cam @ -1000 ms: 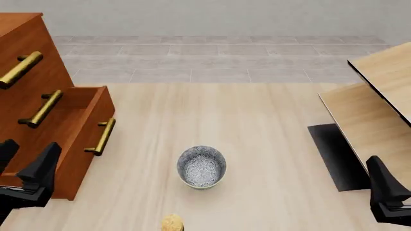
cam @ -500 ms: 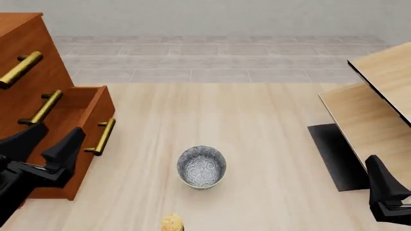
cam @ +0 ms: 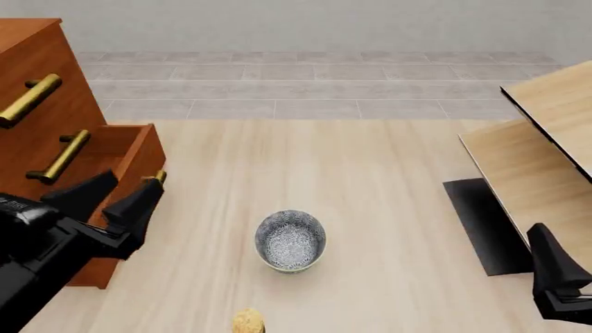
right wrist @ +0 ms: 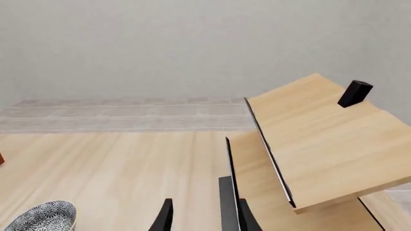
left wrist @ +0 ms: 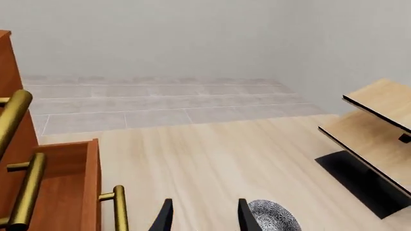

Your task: Close the bottom drawer of the cabinet.

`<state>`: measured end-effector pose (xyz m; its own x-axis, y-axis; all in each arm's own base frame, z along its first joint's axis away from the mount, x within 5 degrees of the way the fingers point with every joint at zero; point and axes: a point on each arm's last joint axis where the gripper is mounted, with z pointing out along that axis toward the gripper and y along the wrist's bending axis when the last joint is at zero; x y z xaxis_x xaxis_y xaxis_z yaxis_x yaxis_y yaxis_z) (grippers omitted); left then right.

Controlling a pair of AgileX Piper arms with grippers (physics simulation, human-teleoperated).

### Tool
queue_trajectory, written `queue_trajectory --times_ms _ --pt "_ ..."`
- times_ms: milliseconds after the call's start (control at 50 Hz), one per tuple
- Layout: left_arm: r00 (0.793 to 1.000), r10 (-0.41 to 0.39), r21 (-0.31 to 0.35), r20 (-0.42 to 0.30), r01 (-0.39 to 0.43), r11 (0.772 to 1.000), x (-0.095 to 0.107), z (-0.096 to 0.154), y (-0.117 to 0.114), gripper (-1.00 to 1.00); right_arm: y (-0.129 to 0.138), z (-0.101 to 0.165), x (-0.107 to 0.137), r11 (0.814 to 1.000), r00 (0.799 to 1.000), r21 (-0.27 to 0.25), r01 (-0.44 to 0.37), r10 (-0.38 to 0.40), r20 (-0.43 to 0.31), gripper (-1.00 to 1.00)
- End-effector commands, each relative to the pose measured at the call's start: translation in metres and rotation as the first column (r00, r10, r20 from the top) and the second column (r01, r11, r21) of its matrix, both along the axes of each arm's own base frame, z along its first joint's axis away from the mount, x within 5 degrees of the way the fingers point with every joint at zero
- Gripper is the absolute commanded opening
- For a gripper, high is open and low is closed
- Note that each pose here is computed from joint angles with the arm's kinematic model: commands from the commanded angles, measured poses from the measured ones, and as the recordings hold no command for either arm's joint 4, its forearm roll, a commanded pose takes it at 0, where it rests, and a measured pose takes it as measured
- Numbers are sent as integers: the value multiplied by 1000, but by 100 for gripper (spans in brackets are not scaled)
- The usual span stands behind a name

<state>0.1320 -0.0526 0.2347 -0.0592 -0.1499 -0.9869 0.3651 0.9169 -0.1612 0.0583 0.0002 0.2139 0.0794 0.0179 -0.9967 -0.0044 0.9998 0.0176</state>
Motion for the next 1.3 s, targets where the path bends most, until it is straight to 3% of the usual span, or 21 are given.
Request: queue_trajectory --times_ms 20,160,300,320,580,1300 --pt "998 -56 -33 -34 55 998 9 -10 -13 100 0 0 -1 1000 1000 3 2 -2 1 100" --pt "996 -75 -43 -52 72 996 14 -20 -19 100 0 0 0 1000 1000 2 3 -3 0 100" --pt "997 -81 -55 -13 80 995 12 -25 -19 100 0 0 0 1000 1000 2 2 -2 -1 100" --pt "997 -79 -82 0 79 993 10 -27 -17 100 0 0 0 1000 1000 2 3 -3 -1 100" --pt "993 -114 -99 -9 112 989 17 -49 -27 100 0 -1 -1 1000 1000 -1 4 -4 -3 100" --pt "983 -117 -141 -143 96 985 40 -70 -40 100 0 -1 -1 1000 1000 -17 -3 2 -8 100"
